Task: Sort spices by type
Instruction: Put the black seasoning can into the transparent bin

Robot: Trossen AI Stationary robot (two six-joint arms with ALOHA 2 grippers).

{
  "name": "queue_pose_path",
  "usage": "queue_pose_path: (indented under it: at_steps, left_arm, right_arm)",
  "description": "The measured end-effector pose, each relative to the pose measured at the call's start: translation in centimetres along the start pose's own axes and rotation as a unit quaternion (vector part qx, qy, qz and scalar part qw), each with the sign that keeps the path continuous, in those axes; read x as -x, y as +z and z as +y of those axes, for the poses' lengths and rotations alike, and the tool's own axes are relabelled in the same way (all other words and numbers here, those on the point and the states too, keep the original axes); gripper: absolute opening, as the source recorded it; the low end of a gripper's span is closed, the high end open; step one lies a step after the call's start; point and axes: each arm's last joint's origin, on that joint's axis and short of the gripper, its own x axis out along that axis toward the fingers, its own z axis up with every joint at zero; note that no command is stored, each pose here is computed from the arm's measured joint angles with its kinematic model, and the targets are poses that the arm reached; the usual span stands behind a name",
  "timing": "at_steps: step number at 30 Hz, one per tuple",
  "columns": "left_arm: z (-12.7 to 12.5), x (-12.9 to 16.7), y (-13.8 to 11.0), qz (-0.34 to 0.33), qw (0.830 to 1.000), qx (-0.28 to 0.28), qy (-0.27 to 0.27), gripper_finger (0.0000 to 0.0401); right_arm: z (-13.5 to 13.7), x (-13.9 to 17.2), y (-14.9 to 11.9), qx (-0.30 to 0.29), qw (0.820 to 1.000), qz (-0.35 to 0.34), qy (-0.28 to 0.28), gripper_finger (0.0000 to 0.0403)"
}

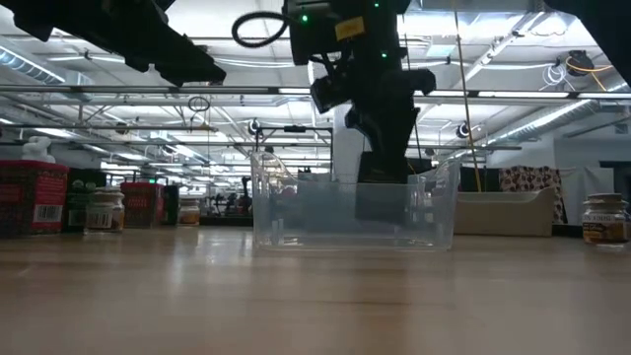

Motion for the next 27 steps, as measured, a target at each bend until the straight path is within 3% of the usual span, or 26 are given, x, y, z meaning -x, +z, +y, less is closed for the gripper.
queue_pose_path:
  at_steps: [9, 20, 27]
  left_arm:
    - [0.0, 0.0, 0.0, 0.0, 1.0, 0.0, 0.0, 0.0217]
    - [0.0, 0.0, 0.0, 0.0, 1.0, 0.0, 0.0, 0.0217]
    - [0.0, 0.0, 0.0, 0.0, 1.0, 0.0, 0.0, 0.0217]
  right_arm:
    - [0.0, -0.6, 0.1, -0.006, 1.0, -0.002, -0.009, 0.0114]
    - [0.0, -0.6, 0.1, -0.005, 1.0, -0.001, -0.009, 0.0176]
    - [-0.1, 0.6, -0.1, -0.004, 1.0, 0.0, -0.01, 0.0182]
